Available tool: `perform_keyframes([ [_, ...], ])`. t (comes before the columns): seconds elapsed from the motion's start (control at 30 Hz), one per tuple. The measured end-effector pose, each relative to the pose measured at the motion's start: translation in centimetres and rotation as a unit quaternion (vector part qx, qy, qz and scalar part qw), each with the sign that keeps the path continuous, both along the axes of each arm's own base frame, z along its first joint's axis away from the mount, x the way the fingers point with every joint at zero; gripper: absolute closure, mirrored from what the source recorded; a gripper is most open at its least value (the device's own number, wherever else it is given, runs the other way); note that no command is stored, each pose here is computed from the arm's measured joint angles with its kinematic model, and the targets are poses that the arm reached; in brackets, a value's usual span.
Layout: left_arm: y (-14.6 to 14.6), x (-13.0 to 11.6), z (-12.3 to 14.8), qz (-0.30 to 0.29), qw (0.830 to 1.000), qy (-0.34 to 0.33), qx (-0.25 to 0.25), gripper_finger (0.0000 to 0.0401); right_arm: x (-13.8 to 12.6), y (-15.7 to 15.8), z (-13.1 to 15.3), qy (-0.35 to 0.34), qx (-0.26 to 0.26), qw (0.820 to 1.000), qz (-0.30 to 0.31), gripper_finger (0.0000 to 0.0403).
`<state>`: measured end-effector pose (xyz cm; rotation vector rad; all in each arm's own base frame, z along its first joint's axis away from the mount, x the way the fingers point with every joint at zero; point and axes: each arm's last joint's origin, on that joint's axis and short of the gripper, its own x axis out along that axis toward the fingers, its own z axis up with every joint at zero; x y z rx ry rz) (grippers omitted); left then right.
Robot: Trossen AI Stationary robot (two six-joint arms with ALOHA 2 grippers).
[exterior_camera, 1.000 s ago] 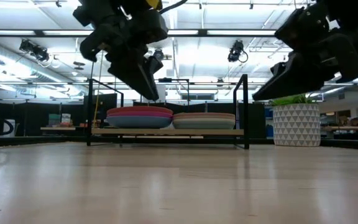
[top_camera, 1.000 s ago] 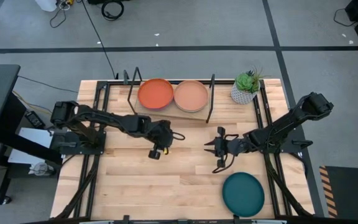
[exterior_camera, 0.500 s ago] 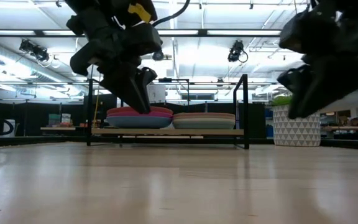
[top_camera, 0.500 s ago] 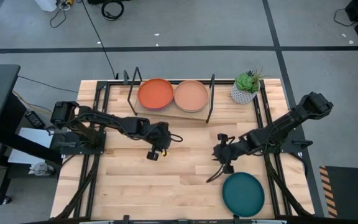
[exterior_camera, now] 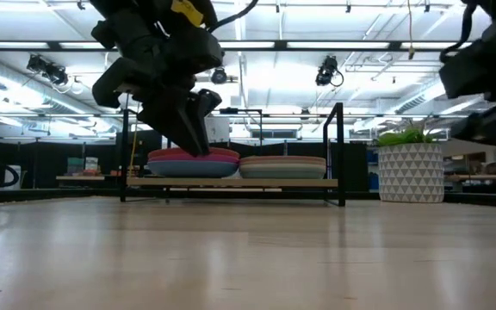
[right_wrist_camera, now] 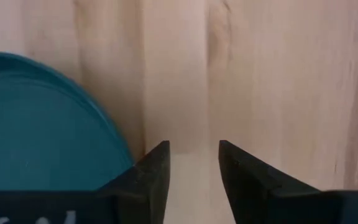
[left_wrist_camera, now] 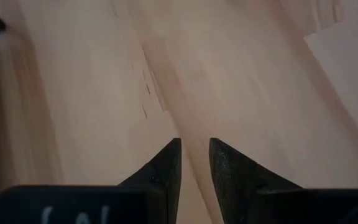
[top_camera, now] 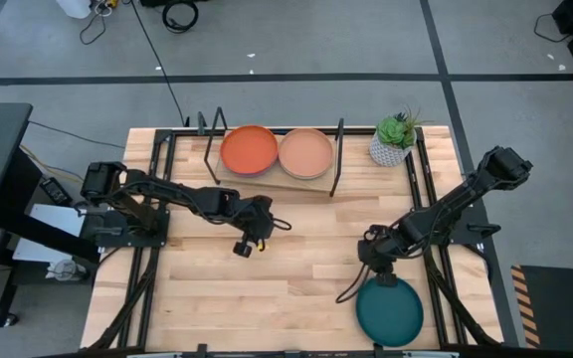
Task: Place and stack plates onto a shelf
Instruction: Stack the green plate on top of the orange plate on the shelf
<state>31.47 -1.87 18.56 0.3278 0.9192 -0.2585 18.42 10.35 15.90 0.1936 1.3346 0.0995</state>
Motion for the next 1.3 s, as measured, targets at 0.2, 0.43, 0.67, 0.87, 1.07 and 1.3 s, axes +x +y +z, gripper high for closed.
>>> perform_keyframes([
  [0.2, 0.0, 0.4, 0.3, -0.048, 0.998, -0.032, 0.036, 0.0312, -0.6, 0.1, -0.1, 0.068, 0.056, 0.994, -0.058, 0.0246],
  [0.43, 0.6, 0.5, 0.4, -0.064, 0.996, -0.037, 0.056, 0.0312, -0.9, 0.5, 0.0, 0.104, 0.086, 0.986, -0.101, 0.0247],
  [0.67, 0.6, 0.3, 0.2, -0.088, 0.993, -0.029, 0.073, 0.0312, -0.4, 1.5, 3.0, 0.082, 0.031, 0.99, -0.115, 0.0261],
  [0.87, 0.6, 0.4, 0.3, -0.098, 0.991, -0.032, 0.081, 0.0312, -0.7, 2.6, 3.8, 0.049, 0.002, 0.995, -0.091, 0.0274],
  [1.07, 0.9, 0.6, 0.5, -0.094, 0.991, -0.046, 0.083, 0.0312, -1.2, 2.9, 3.8, 0.061, -0.001, 0.991, -0.116, 0.0279],
  [1.3, 1.0, 0.6, 0.4, -0.091, 0.991, -0.044, 0.083, 0.0312, -1.5, 3.4, 3.6, 0.072, -0.002, 0.988, -0.134, 0.0288],
])
